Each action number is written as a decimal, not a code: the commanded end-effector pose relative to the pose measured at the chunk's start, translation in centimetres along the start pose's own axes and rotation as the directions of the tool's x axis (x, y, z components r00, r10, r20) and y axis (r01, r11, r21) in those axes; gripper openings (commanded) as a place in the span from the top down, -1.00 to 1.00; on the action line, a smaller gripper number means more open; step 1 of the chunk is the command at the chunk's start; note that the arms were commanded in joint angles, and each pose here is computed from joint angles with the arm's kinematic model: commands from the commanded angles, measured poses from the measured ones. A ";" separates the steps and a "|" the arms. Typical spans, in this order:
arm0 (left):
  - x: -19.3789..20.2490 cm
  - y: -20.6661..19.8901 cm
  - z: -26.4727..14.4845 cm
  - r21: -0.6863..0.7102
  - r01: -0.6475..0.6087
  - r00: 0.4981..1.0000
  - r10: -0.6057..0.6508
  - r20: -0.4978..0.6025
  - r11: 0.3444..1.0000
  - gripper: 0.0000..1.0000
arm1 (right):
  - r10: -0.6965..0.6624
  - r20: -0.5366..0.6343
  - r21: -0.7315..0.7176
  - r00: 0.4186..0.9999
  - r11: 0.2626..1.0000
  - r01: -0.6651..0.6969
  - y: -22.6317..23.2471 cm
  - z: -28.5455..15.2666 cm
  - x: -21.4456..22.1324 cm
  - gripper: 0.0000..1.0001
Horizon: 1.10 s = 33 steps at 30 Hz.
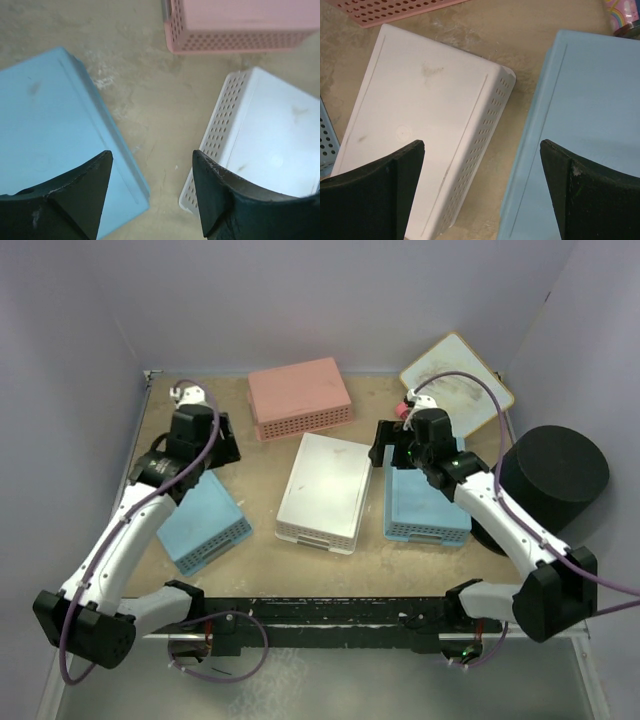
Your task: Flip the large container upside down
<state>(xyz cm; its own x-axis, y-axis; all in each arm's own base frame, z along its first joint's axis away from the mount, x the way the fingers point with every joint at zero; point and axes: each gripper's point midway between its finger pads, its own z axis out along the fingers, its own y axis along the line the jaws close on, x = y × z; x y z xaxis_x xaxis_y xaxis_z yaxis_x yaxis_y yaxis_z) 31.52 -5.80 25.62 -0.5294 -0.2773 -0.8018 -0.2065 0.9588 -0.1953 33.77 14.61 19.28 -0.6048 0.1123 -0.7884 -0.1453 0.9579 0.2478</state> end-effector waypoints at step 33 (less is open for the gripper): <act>-3.3 6.3 -1.5 -0.332 0.176 0.945 -0.065 0.319 0.927 -0.31 | 0.231 0.054 0.192 0.971 0.952 -0.237 -2.1 0.4 -1.4 -1.00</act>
<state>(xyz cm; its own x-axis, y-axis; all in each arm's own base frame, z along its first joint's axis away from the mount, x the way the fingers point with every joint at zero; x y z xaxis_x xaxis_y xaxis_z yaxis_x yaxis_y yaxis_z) 30.52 0.51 25.91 -0.2775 -0.3234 -0.9047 -0.5554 0.8224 -0.1236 34.67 13.07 17.48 -0.6701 0.2736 -0.6900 0.1237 0.9577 0.2597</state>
